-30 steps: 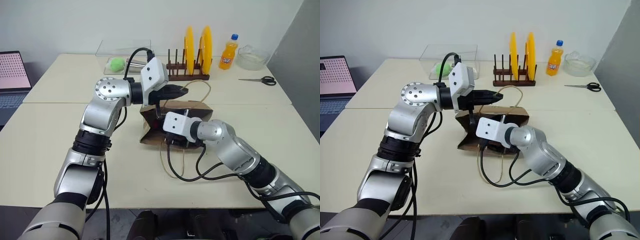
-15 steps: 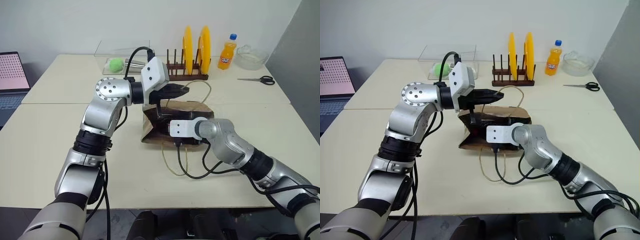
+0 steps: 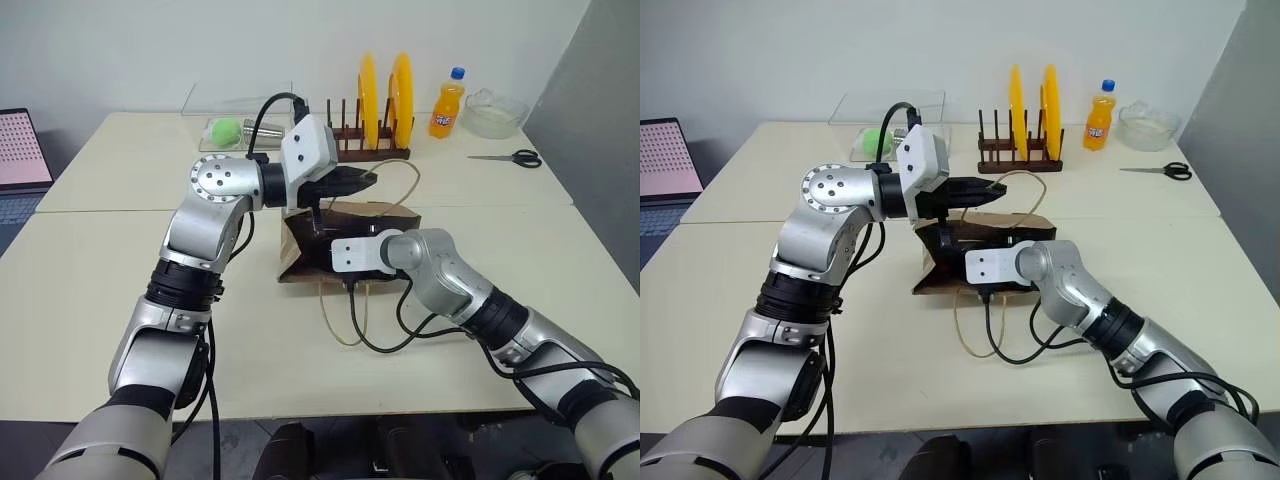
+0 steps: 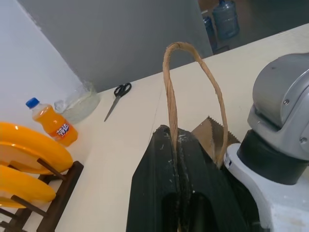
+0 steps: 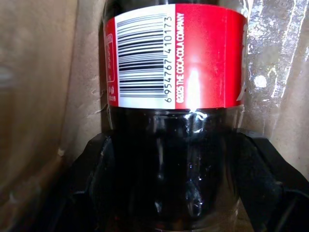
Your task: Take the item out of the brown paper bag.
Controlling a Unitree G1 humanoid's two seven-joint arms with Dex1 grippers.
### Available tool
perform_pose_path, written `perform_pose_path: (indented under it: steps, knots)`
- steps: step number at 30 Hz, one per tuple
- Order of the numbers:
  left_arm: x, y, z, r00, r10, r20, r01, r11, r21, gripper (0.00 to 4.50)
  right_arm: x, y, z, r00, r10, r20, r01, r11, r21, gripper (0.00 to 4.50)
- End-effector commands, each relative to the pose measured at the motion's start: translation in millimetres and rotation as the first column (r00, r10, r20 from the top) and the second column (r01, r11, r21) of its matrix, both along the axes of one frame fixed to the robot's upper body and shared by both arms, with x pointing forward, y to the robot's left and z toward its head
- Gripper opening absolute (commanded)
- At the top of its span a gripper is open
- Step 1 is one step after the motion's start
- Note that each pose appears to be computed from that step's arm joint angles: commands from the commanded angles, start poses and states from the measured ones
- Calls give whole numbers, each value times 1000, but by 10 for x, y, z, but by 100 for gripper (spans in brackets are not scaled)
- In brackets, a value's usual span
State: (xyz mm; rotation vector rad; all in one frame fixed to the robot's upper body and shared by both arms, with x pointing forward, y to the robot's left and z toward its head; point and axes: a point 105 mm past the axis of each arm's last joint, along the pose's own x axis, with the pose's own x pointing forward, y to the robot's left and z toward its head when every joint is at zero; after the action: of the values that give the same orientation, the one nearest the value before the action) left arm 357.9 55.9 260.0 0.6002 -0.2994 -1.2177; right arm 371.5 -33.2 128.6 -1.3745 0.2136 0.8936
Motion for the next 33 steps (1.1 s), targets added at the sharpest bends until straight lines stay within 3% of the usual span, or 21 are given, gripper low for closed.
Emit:
perform_pose_path:
  steps: [1,5,13,16,18,24,28,33]
  knots:
    - [47,74,72,997,35,62,-35,999,11,0,-94,80,361,996,64,70,-70,993,97,303]
    - [139,137,52,994,75,76,-77,997,24,0,-301,167,618,980,180,91,-195,959,205,303]
    - [228,169,30,990,103,91,-107,994,32,0,-646,139,815,902,408,143,-432,842,322,303]
    - [246,176,24,989,112,93,-115,993,35,0,-808,142,1017,851,479,217,-523,732,437,303]
    - [259,177,14,989,116,94,-120,992,40,0,-849,116,1232,814,470,340,-580,670,463,303]
    - [298,190,-22,987,133,91,-138,989,55,0,-964,-107,1606,678,425,599,-699,624,349,303]
    - [312,190,-38,986,140,91,-145,988,57,0,-885,-393,1839,659,287,695,-656,672,345,303]
    - [318,198,-39,985,148,92,-153,987,54,0,-560,-923,1890,722,54,689,-446,798,405,303]
